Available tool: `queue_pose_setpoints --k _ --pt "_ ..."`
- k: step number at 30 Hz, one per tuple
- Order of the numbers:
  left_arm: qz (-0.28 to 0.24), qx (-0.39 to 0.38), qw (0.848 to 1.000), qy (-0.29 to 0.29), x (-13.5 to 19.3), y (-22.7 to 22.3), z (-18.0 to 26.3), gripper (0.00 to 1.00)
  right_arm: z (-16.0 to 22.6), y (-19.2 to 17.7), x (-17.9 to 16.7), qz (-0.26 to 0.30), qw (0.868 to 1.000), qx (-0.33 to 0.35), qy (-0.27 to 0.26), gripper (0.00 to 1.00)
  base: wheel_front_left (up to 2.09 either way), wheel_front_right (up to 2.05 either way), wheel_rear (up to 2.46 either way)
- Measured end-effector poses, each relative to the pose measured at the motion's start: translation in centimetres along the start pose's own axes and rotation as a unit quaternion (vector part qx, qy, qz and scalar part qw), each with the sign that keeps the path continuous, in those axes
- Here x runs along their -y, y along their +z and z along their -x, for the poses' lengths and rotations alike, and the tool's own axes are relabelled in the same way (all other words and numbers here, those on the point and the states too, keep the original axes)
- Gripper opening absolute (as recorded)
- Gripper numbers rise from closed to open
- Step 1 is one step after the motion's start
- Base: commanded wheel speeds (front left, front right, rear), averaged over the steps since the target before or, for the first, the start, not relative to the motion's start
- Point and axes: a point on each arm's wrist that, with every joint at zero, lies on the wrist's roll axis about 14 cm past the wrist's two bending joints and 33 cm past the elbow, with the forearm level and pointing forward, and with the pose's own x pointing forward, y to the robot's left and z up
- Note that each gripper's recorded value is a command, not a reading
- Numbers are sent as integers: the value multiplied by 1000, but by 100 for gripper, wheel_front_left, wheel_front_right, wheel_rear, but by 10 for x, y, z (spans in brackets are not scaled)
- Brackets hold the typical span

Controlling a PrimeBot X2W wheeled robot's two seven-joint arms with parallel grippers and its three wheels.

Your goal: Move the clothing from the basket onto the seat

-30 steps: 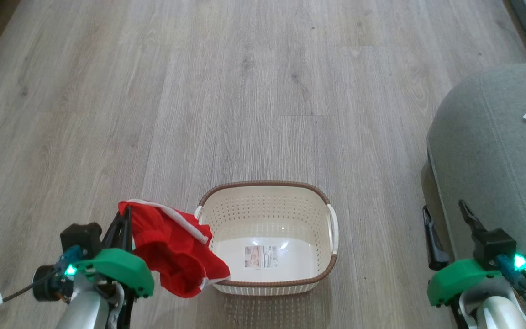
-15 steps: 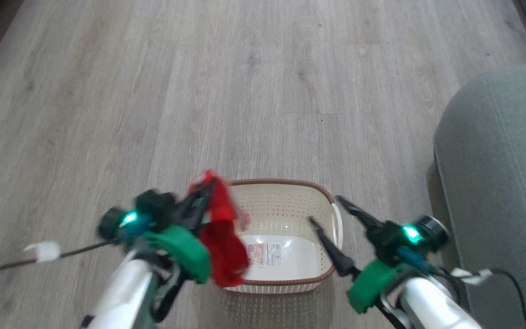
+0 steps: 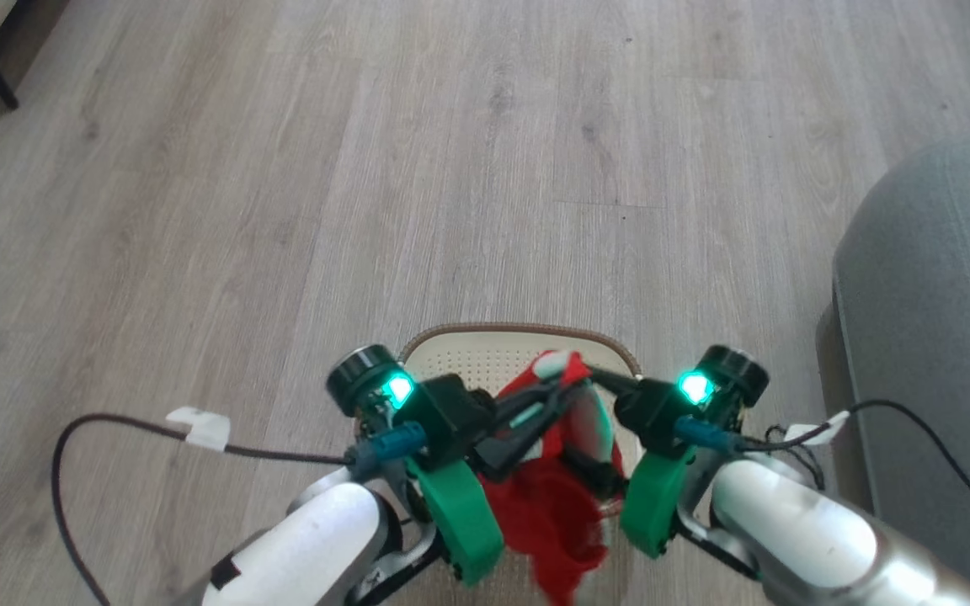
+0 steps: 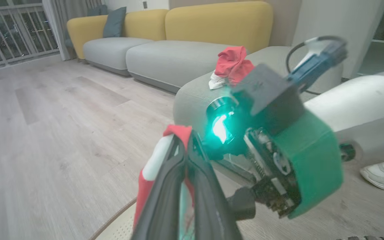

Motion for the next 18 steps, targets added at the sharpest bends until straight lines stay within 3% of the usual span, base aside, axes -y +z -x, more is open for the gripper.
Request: queue_pose_setpoints --k 6,7,9,16,18 --pt "4 9 999 -35 12 6 2 0 0 -14 -30 -41 998 -28 50 100 0 0 0" --pt "6 11 999 -36 12 6 3 0 1 -16 -33 -46 997 -32 56 61 0 0 0" --pt "10 13 999 -39 13 6 3 0 3 -16 -34 -55 996 -35 61 0 0 0 0" --pt "17 9 999 -42 10 0 1 0 4 -6 -23 -72 996 -23 53 0 0 0 0" --pt "19 11 999 -37 5 0 -1 27 6 -6 -15 -74 996 -20 41 0 0 0 0"
